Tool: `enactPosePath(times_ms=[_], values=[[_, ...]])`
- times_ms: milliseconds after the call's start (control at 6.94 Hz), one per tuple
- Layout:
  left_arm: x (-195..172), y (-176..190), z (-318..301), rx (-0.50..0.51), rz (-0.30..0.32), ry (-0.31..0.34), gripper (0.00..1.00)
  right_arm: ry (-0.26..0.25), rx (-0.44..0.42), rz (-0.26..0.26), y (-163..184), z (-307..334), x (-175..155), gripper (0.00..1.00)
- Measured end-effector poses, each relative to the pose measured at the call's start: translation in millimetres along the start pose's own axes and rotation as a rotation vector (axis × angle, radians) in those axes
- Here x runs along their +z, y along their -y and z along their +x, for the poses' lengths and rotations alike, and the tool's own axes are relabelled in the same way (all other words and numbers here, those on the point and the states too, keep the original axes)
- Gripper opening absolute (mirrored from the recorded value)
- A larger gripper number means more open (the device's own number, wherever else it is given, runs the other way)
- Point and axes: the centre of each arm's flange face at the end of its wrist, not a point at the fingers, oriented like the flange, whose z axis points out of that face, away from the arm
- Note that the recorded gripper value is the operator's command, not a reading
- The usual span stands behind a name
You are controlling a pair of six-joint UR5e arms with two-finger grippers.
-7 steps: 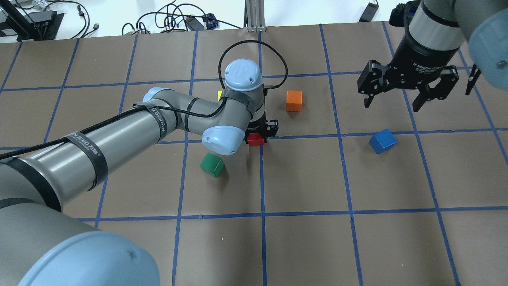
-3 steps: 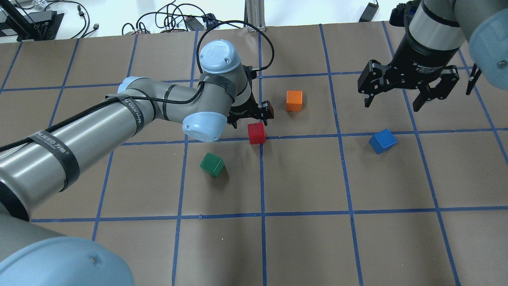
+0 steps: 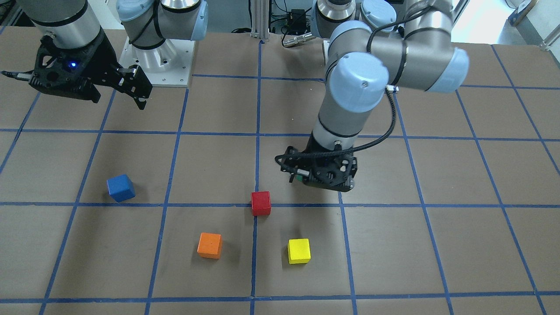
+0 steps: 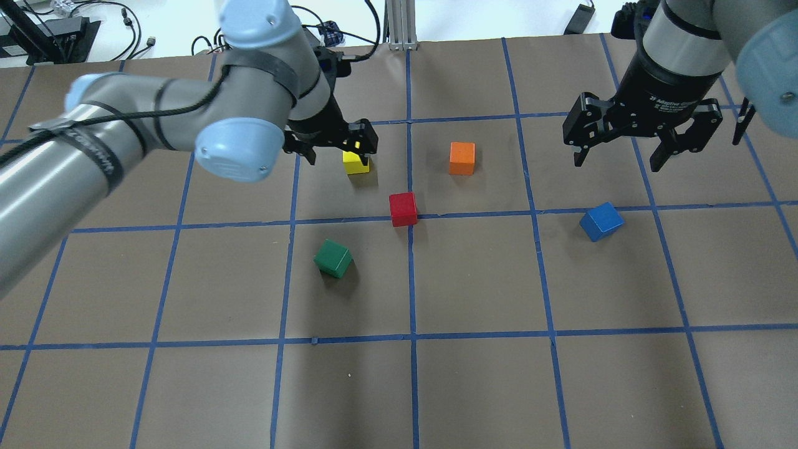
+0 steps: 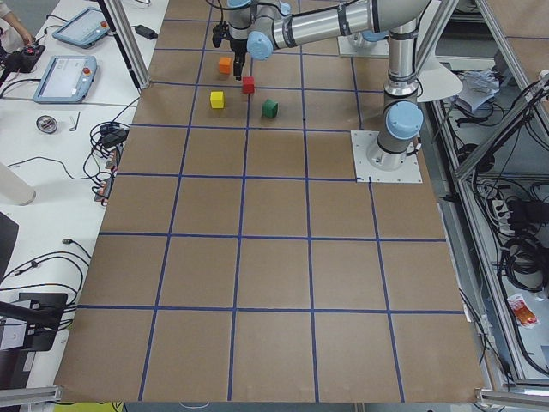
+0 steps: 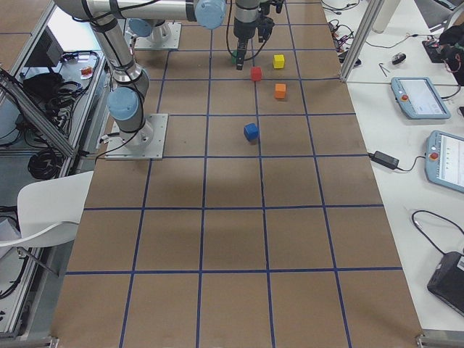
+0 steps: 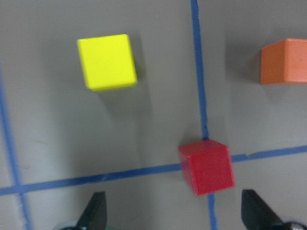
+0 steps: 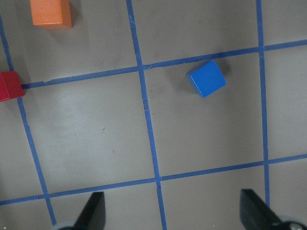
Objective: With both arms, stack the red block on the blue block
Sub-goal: 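Raise the left gripper while the right gripper moves toward the red cube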
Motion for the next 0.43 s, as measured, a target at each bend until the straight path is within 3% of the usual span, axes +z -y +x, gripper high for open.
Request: enactPosePath(times_ms=[144,432], values=[[-50,-14,-23,0.017,-0.023,0.019,1.00,0.000,-0.002,0.016,11,-3,7,1.00],[-131,-56,-51,-0.006,0.009,0.075,1.00,0.007,-0.031,0.074,36,-36,28,1.00]])
